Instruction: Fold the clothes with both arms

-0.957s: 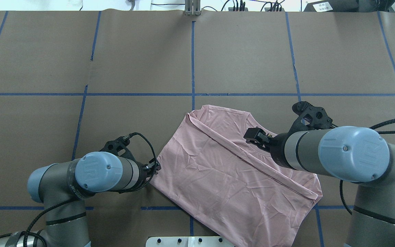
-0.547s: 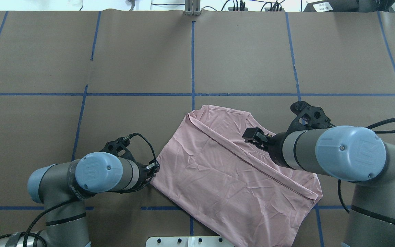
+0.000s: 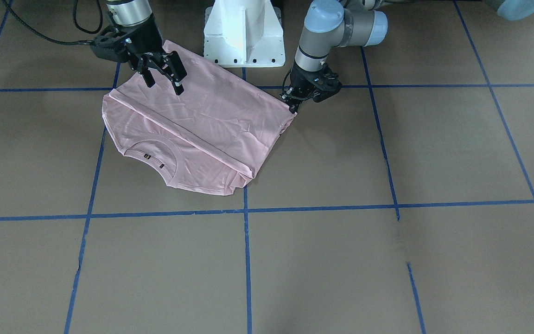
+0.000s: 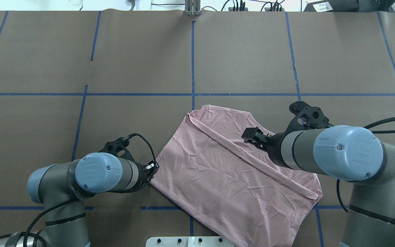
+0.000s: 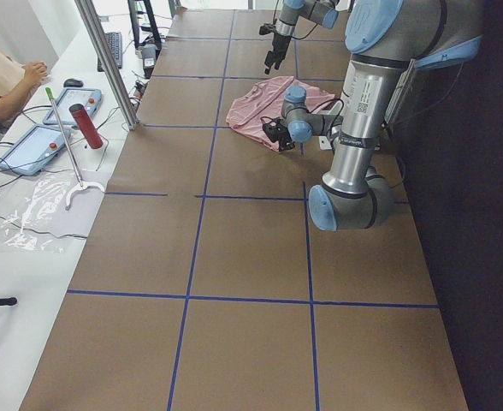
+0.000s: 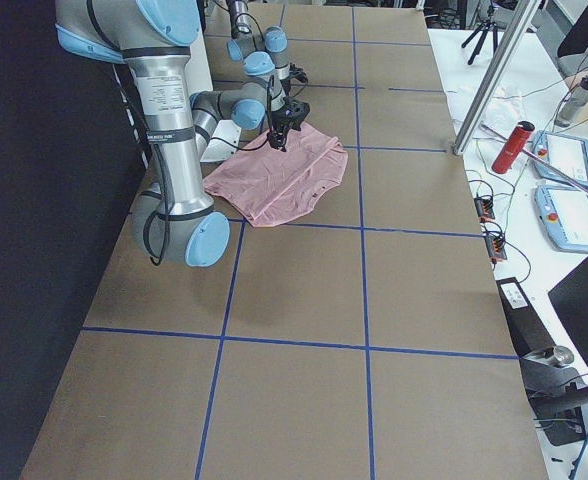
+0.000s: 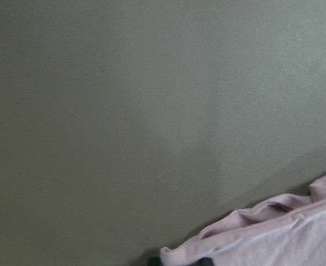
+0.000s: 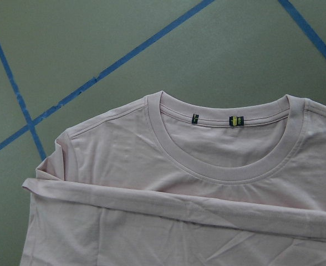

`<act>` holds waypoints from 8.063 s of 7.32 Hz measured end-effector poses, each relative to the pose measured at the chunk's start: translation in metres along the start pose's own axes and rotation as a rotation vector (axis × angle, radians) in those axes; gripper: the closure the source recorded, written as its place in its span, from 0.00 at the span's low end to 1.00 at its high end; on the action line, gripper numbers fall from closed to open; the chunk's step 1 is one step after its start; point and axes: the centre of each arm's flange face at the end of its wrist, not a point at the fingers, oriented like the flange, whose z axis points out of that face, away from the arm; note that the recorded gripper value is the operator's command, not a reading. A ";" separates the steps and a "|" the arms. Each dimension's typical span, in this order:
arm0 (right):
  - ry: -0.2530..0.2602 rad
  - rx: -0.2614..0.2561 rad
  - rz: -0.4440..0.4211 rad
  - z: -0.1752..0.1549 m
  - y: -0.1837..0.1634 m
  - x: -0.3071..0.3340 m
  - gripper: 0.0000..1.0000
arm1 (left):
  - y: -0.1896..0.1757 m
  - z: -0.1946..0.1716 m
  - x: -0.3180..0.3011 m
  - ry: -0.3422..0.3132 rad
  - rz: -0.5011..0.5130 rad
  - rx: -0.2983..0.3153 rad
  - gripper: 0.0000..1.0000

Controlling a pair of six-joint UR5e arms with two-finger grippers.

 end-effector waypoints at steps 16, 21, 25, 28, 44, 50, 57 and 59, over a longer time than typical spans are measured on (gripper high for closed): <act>0.080 -0.027 0.105 0.100 0.111 -0.043 0.09 | -0.288 -0.079 0.110 0.291 0.089 0.294 0.53; 0.138 -0.009 0.139 0.144 0.136 -0.054 0.25 | -0.283 -0.087 0.109 0.300 0.071 0.286 0.53; 0.152 -0.005 0.137 0.149 0.135 -0.050 0.34 | -0.281 -0.091 0.109 0.299 0.069 0.286 0.53; 0.163 -0.001 0.135 0.154 0.135 -0.048 0.55 | -0.280 -0.093 0.110 0.298 0.070 0.286 0.53; 0.095 -0.041 0.138 0.105 0.126 -0.052 1.00 | -0.022 -0.027 -0.017 0.048 -0.132 0.058 0.34; 0.088 -0.043 0.140 0.102 0.126 -0.054 1.00 | 0.014 -0.001 -0.044 -0.081 -0.127 0.060 1.00; 0.079 -0.045 0.146 0.089 0.123 -0.052 1.00 | 0.025 -0.057 -0.030 -0.031 -0.141 0.032 1.00; 0.092 -0.055 0.149 0.030 0.122 -0.039 1.00 | 0.034 -0.108 -0.022 0.003 -0.161 0.009 1.00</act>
